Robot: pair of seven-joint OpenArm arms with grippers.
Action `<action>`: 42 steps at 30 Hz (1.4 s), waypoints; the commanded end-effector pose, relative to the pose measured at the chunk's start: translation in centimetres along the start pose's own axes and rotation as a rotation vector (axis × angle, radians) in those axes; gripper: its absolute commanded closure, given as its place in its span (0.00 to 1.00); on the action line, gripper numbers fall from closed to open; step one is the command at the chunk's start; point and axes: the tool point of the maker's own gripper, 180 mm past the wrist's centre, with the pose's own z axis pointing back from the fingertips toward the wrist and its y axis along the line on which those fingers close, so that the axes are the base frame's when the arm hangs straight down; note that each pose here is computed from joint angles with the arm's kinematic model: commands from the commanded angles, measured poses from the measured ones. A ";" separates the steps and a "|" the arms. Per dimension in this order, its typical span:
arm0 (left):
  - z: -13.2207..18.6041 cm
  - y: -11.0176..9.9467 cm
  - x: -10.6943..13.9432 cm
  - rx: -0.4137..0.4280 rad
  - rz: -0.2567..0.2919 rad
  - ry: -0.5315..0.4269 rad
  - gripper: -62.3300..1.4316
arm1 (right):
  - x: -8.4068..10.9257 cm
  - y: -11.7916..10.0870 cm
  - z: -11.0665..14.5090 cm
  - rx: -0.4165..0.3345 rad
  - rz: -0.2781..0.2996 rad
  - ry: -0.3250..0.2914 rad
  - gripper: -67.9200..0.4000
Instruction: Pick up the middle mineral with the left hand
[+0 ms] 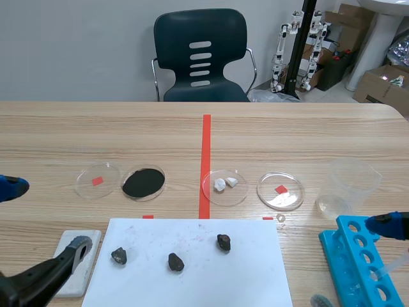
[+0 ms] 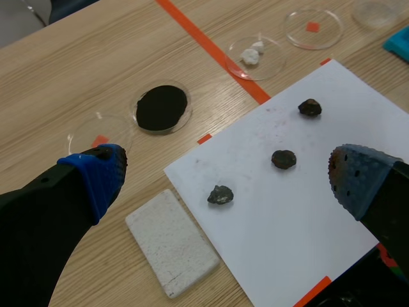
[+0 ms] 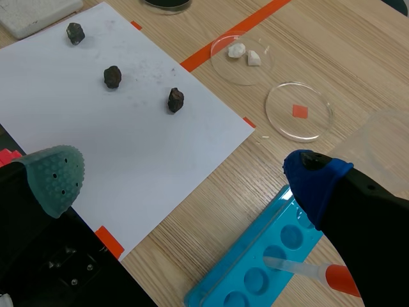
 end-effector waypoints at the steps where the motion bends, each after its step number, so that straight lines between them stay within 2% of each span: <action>1: -0.6 0.0 0.4 0.016 0.029 -0.009 0.00 | 0.9 0.2 -0.1 0.005 -0.005 -0.036 0.00; 4: -1.5 -0.4 -0.7 0.005 0.039 0.071 0.00 | 0.9 0.2 -0.1 0.005 -0.005 -0.036 0.00; 8: -2.8 -1.3 -2.8 -0.007 0.082 0.205 0.00 | 0.9 0.2 -0.1 0.005 -0.005 -0.036 0.00; 13: -4.5 -1.6 -5.8 0.064 0.173 0.369 0.00 | 0.9 0.2 -0.1 0.005 -0.005 -0.036 0.00; 17: -5.4 -1.8 -8.0 0.145 0.279 0.469 0.00 | 0.9 0.2 -0.1 0.005 -0.005 -0.036 0.00; 20: -6.1 -2.3 -9.2 0.195 0.331 0.525 0.00 | 0.9 0.2 -0.1 0.005 -0.005 -0.036 0.00; 25: -7.3 -3.8 -9.0 0.240 0.396 0.557 0.00 | 0.9 0.2 -0.1 0.005 -0.005 -0.036 0.00; 29: -8.8 -5.7 -7.4 0.181 0.426 0.537 0.00 | 0.9 0.2 -0.1 0.005 -0.005 -0.036 0.00; 33: -10.0 -6.9 -6.5 0.160 0.453 0.540 0.00 | 0.9 0.2 -0.1 0.005 -0.005 -0.036 0.00; 42: -12.9 -7.7 -5.1 0.174 0.422 0.519 0.00 | 0.9 0.2 -0.1 0.005 -0.005 -0.036 0.00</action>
